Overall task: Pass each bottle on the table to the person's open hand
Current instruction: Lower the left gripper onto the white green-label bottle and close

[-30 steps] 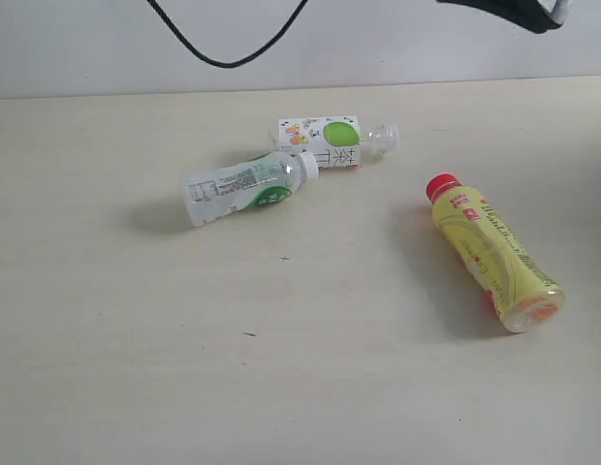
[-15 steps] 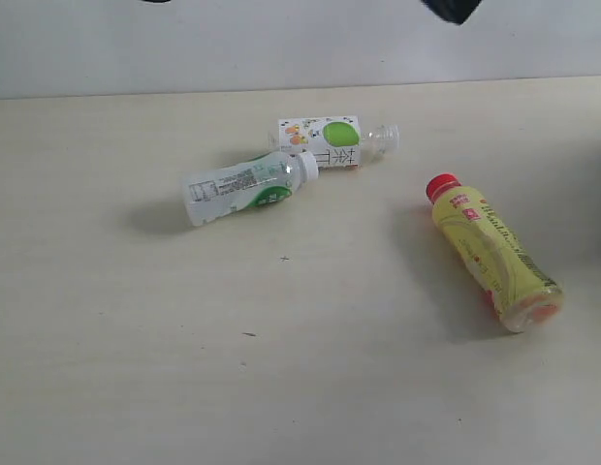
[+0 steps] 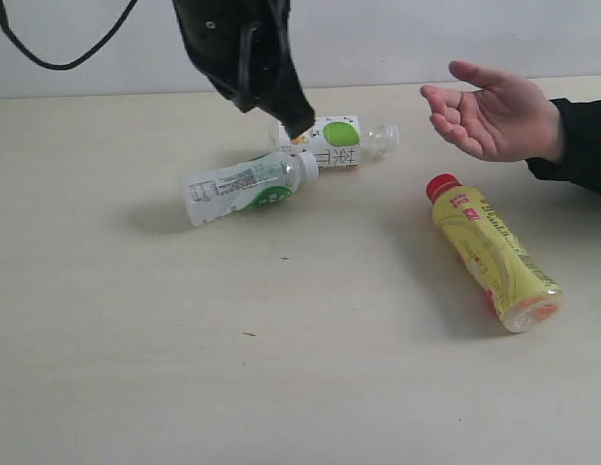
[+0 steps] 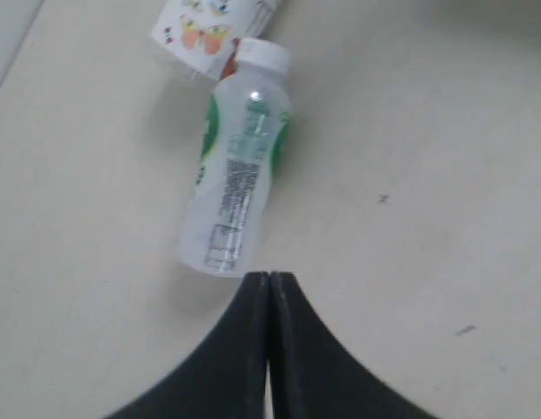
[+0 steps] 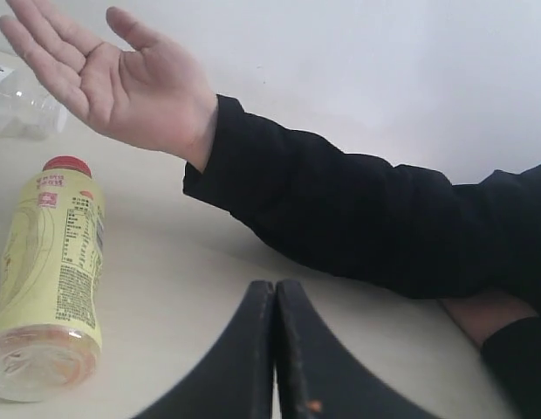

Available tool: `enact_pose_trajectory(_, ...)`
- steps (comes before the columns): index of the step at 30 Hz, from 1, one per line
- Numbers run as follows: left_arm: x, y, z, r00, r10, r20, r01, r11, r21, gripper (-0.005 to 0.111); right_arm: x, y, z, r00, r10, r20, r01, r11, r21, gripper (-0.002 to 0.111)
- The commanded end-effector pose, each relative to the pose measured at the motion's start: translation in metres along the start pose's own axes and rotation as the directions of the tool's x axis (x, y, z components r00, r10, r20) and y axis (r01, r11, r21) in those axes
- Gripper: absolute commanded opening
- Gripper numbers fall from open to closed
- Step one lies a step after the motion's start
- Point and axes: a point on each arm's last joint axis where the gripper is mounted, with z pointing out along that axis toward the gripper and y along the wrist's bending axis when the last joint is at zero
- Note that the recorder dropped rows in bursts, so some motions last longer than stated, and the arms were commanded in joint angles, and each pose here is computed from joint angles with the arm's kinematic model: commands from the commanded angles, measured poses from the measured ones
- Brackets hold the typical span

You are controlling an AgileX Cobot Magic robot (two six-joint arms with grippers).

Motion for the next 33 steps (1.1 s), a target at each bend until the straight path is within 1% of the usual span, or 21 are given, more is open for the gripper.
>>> enact_pose_trajectory(1, 0.013, 0.041, 0.03, 0.994, -0.088, 0.061, 0.091, 0.995, -0.043, 0.0, 0.001, 0.0, 0.0, 1.0, -0.014, 0.001, 0.014, 1.0, 0.009, 0.0)
enact_pose_trajectory(5, 0.027, 0.079, 0.05, 0.977, -0.17, 0.128, 0.181, 0.98, -0.083, 0.0, 0.001, 0.0, 0.0, 1.0, -0.014, 0.001, 0.014, 1.0, 0.009, 0.0)
enact_pose_trajectory(7, 0.034, 0.094, 0.059, 0.967, -0.202, 0.153, 0.218, 0.972, -0.092, 0.0, 0.001, 0.0, 0.0, 1.0, -0.014, 0.005, 0.014, 1.0, 0.011, 0.0)
enact_pose_trajectory(9, 0.04, 0.102, 0.067, 0.966, -0.221, 0.138, 0.235, 0.967, -0.097, 0.0, 0.001, 0.0, 0.0, 1.0, -0.014, 0.005, 0.014, 1.0, 0.011, 0.0)
enact_pose_trajectory(10, 0.041, 0.102, 0.072, 0.964, -0.234, 0.127, 0.246, 0.965, -0.09, 0.0, 0.001, 0.0, 0.0, 1.0, -0.014, 0.005, 0.014, 1.0, 0.011, 0.0)
enact_pose_trajectory(12, 0.042, 0.099, 0.081, 0.948, -0.301, 0.104, 0.307, 0.951, -0.05, 0.0, 0.001, 0.0, 0.0, 1.0, -0.014, 0.005, 0.014, 1.0, 0.011, 0.0)
enact_pose_trajectory(13, 0.041, 0.098, 0.086, 0.946, -0.309, 0.094, 0.313, 0.949, -0.039, 0.0, 0.001, 0.0, 0.0, 1.0, -0.014, 0.005, 0.014, 1.0, 0.011, 0.0)
enact_pose_trajectory(14, 0.041, 0.097, 0.09, 0.948, -0.306, 0.088, 0.31, 0.95, -0.037, 0.0, 0.001, 0.0, 0.0, 1.0, -0.014, 0.005, 0.014, 1.0, 0.011, 0.0)
enact_pose_trajectory(17, 0.04, 0.092, 0.106, 0.97, -0.24, 0.04, 0.24, 0.971, -0.007, 0.0, 0.001, 0.0, 0.0, 1.0, -0.014, 0.005, 0.014, 1.0, 0.011, 0.0)
enact_pose_trajectory(18, 0.038, 0.09, 0.112, 0.979, -0.202, 0.022, 0.202, 0.979, 0.011, 0.0, 0.001, 0.0, 0.0, 1.0, -0.014, 0.005, 0.014, 1.0, 0.011, 0.0)
enact_pose_trajectory(21, 0.034, 0.087, 0.12, 0.985, -0.172, -0.001, 0.171, 0.983, 0.07, 0.0, 0.001, 0.0, 0.0, 1.0, -0.014, 0.005, 0.014, 1.0, 0.011, 0.0)
enact_pose_trajectory(22, 0.03, 0.084, 0.123, 0.992, -0.129, -0.011, 0.129, 0.984, 0.125, 0.0, 0.001, 0.0, 0.0, 1.0, -0.014, 0.005, 0.014, 1.0, 0.011, 0.0)
enact_pose_trajectory(23, 0.028, 0.082, 0.124, 0.996, -0.088, -0.001, 0.087, 0.984, 0.153, 0.0, 0.001, 0.0, 0.0, 1.0, -0.014, 0.005, 0.014, 1.0, 0.011, 0.0)
enact_pose_trajectory(24, 0.025, 0.081, 0.123, 0.999, -0.026, 0.025, 0.021, 0.985, 0.173, 0.002, 0.001, 0.0, 0.0, 1.0, -0.014, 0.005, 0.014, 1.0, 0.011, 0.0)
enact_pose_trajectory(25, 0.025, 0.081, 0.123, 0.999, -0.002, 0.033, -0.004, 0.985, 0.171, 0.006, 0.001, 0.0, 0.0, 1.0, -0.014, 0.005, 0.014, 1.0, 0.011, 0.0)
enact_pose_trajectory(26, 0.025, 0.081, 0.124, 0.999, 0.033, 0.044, -0.04, 0.985, 0.166, 0.013, 0.001, 0.0, 0.0, 1.0, -0.014, 0.005, 0.014, 1.0, 0.011, 0.0)
enact_pose_trajectory(28, 0.024, 0.081, 0.124, 0.997, 0.063, 0.052, -0.071, 0.984, 0.163, 0.041, 0.001, 0.0, 0.0, 1.0, -0.014, 0.005, 0.014, 1.0, 0.011, 0.0)
enact_pose_trajectory(30, 0.024, 0.081, 0.124, 0.996, 0.069, 0.055, -0.077, 0.984, 0.161, 0.07, 0.001, 0.0, 0.0, 1.0, -0.014, 0.005, 0.014, 1.0, 0.011, 0.0)
enact_pose_trajectory(33, 0.022, 0.082, 0.124, 0.995, 0.065, 0.079, -0.076, 0.986, 0.146, 0.104, 0.001, 0.0, 0.0, 1.0, -0.014, 0.005, 0.014, 1.0, 0.011, 0.0)
